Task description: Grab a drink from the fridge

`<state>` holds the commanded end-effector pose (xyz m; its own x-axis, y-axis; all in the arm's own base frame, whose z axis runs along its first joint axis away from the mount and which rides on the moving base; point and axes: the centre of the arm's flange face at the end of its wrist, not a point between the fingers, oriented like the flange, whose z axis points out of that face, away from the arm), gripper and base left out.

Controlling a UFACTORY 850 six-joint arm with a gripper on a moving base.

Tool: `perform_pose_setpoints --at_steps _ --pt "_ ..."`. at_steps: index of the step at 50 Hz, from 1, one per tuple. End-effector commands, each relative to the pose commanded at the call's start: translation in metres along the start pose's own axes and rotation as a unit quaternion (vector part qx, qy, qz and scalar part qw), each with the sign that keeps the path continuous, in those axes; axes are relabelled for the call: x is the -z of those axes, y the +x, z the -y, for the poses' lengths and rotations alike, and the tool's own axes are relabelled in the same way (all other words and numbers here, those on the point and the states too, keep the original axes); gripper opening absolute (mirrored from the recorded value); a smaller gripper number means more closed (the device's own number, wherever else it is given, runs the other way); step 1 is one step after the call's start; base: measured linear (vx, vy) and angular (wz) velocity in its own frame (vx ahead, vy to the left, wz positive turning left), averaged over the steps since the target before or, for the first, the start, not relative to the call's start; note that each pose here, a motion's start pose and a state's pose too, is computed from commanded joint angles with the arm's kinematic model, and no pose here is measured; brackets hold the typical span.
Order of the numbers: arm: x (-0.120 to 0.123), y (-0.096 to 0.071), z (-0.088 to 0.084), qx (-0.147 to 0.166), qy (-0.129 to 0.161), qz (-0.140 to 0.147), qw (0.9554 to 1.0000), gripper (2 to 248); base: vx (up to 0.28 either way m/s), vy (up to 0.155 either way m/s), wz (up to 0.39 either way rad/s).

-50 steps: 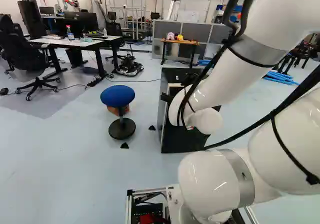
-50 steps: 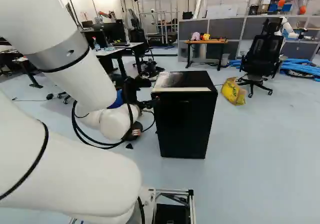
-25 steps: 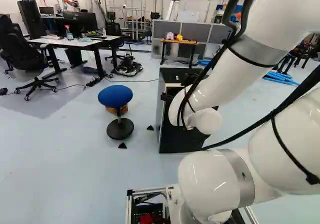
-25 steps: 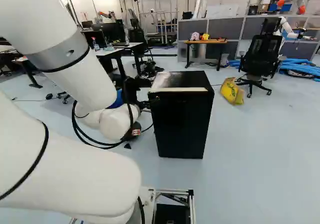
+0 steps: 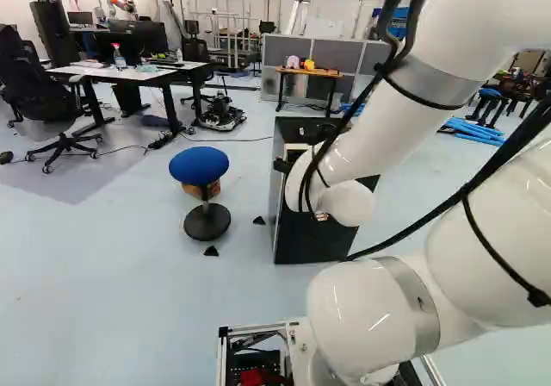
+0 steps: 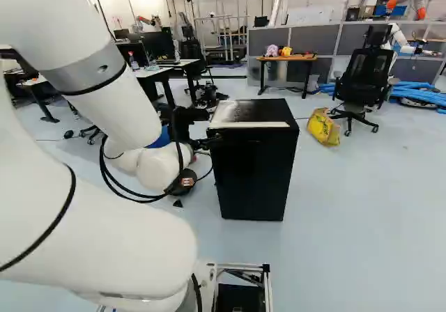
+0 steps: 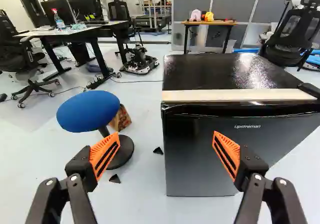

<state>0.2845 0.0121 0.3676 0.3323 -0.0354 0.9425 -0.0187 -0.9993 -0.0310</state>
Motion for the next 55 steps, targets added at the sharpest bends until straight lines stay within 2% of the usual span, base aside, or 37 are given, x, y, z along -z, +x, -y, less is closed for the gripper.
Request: perform_pose_setpoints --at_steps 28,55 --pt "-0.027 0.011 0.025 -0.037 -0.017 0.009 0.9991 247 0.000 0.000 0.000" --pt "-0.064 -0.001 0.050 -0.073 -0.058 0.045 0.9946 247 0.000 0.000 0.000"
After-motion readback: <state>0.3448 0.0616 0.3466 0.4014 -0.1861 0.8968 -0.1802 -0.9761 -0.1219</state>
